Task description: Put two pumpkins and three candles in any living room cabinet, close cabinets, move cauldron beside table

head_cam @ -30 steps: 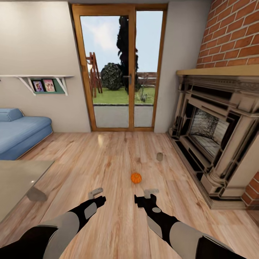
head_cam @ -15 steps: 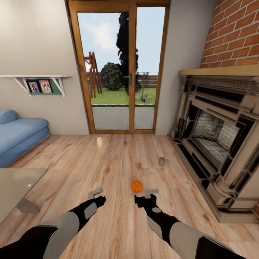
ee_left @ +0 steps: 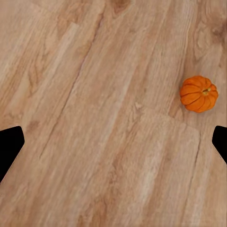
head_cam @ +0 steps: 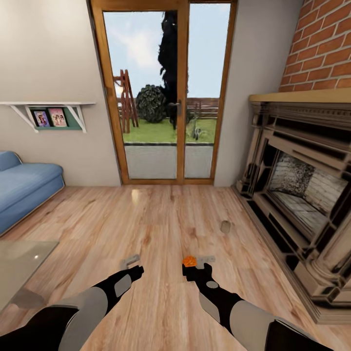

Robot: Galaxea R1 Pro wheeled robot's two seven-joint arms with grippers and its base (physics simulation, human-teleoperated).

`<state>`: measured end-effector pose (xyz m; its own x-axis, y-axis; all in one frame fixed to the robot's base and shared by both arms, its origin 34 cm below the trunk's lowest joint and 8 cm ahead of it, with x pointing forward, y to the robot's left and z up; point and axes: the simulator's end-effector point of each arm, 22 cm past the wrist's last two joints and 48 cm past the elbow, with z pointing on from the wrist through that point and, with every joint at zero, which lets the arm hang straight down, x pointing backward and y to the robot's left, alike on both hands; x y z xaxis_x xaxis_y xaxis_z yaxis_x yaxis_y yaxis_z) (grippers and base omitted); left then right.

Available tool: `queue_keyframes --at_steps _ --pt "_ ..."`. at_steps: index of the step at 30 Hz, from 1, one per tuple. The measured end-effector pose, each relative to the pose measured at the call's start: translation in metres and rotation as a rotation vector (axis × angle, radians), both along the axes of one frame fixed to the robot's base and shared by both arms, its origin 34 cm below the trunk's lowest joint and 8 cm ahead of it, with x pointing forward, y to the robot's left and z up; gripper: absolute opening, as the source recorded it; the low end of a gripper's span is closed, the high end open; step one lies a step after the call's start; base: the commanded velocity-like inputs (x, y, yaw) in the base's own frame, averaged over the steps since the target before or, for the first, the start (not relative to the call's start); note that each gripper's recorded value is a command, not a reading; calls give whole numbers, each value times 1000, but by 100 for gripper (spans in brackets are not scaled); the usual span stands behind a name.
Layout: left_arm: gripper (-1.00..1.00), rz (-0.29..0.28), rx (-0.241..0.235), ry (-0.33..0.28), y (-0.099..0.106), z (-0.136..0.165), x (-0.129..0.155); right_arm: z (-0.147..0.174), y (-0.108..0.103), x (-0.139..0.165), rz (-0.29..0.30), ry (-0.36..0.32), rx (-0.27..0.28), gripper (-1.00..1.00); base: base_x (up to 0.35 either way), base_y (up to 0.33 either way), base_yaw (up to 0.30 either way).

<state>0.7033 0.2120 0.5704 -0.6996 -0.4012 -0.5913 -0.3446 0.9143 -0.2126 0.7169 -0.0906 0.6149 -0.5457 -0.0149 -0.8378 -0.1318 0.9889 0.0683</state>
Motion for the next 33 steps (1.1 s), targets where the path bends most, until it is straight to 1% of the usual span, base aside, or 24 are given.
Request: queue_keyframes --at_steps 13,33 --pt "100 0 0 1 0 0 0 -7 1 -7 0 13 1 100 332 119 0" --pt "100 0 0 1 0 -1 -1 -7 1 -8 1 14 1 100 331 92 0"
